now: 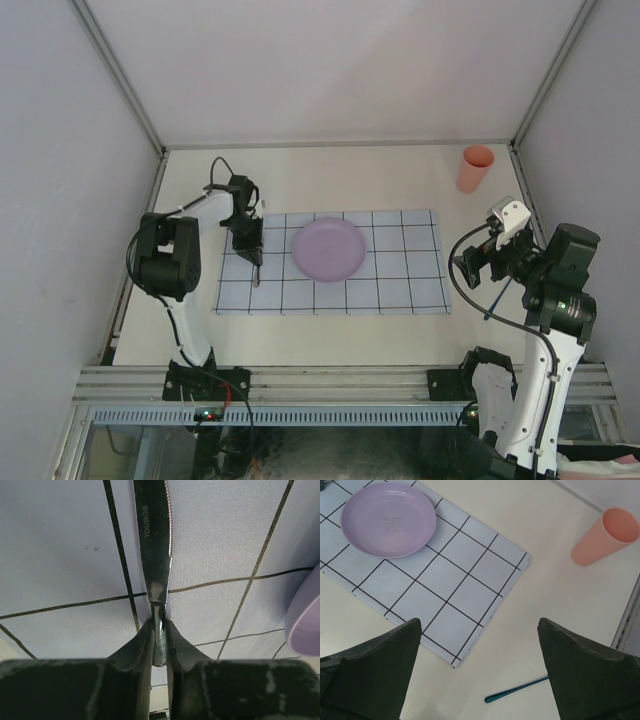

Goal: Set the dinner table for one person
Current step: Place the knife on the napkin, then pick up the spoon from the center of the board.

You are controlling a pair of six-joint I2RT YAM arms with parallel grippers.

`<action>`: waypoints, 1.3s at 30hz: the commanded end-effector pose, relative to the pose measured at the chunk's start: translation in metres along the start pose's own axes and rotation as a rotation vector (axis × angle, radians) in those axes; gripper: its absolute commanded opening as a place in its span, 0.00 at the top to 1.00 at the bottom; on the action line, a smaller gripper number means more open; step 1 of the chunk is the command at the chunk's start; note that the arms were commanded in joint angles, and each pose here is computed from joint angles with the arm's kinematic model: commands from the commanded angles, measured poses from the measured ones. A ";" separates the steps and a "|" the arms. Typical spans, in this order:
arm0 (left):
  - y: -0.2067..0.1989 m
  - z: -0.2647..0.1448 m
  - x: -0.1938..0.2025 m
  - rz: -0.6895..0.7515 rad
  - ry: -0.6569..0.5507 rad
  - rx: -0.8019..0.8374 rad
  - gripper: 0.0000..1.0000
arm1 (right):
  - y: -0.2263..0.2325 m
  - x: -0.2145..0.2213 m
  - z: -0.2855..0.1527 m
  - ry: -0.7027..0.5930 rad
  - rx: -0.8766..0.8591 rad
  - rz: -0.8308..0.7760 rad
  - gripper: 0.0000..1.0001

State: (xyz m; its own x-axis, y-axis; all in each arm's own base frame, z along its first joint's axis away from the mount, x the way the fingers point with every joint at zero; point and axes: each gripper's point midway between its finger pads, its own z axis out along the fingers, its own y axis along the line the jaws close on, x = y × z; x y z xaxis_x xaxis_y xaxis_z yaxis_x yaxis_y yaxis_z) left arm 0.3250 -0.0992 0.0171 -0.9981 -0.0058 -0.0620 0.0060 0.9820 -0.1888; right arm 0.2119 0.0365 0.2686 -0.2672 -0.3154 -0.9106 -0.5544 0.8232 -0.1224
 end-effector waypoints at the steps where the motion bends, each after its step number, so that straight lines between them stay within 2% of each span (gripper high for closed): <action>1: -0.002 -0.015 -0.018 0.020 -0.065 -0.009 0.77 | 0.001 -0.003 -0.001 -0.020 -0.003 -0.023 0.00; 8: -0.001 -0.024 -0.021 0.027 -0.078 -0.027 0.69 | 0.002 -0.003 0.000 -0.024 -0.007 -0.026 0.00; 13: 0.000 -0.031 -0.022 0.035 -0.087 -0.038 0.68 | 0.003 -0.001 0.000 -0.024 -0.009 -0.027 0.00; 16: 0.001 -0.049 -0.030 0.061 -0.120 -0.056 0.68 | 0.005 0.000 0.002 -0.029 -0.017 -0.025 0.00; 18: 0.002 -0.072 -0.042 0.091 -0.191 -0.082 0.68 | 0.004 -0.001 0.004 -0.035 -0.018 -0.030 0.00; 25: 0.020 -0.179 -0.078 0.162 -0.575 -0.267 0.68 | -0.023 0.006 0.028 -0.063 0.090 0.076 0.00; 30: 0.040 -0.242 -0.100 0.174 -0.833 -0.432 0.68 | -0.030 0.038 0.069 0.035 0.087 0.214 0.00; 31: 0.043 -0.249 -0.102 0.187 -0.857 -0.453 0.67 | -0.034 0.044 0.078 0.057 0.098 0.243 0.00; 32: 0.042 -0.257 -0.108 0.207 -0.886 -0.468 0.60 | -0.035 0.051 0.087 0.083 0.095 0.257 0.00; 34: 0.048 -0.271 -0.115 0.210 -0.911 -0.524 0.43 | -0.045 0.064 0.103 0.130 0.124 0.251 0.00; 36: 0.052 -0.282 -0.120 0.194 -0.904 -0.562 0.27 | -0.061 0.074 0.113 0.166 0.175 0.319 0.00; 39: 0.043 -0.291 -0.124 0.259 -0.879 -0.525 0.24 | -0.080 0.076 0.121 0.190 0.207 0.438 0.00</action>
State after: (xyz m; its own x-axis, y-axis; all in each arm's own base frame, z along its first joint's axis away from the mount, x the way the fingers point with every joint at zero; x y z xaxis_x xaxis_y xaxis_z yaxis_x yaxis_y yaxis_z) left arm 0.4171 -0.0088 0.2653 -0.6219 0.2252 -0.7500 -0.0281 0.9507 0.3088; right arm 0.2930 0.0307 0.1404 -0.6162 -0.1175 -0.7788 -0.3620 0.9205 0.1475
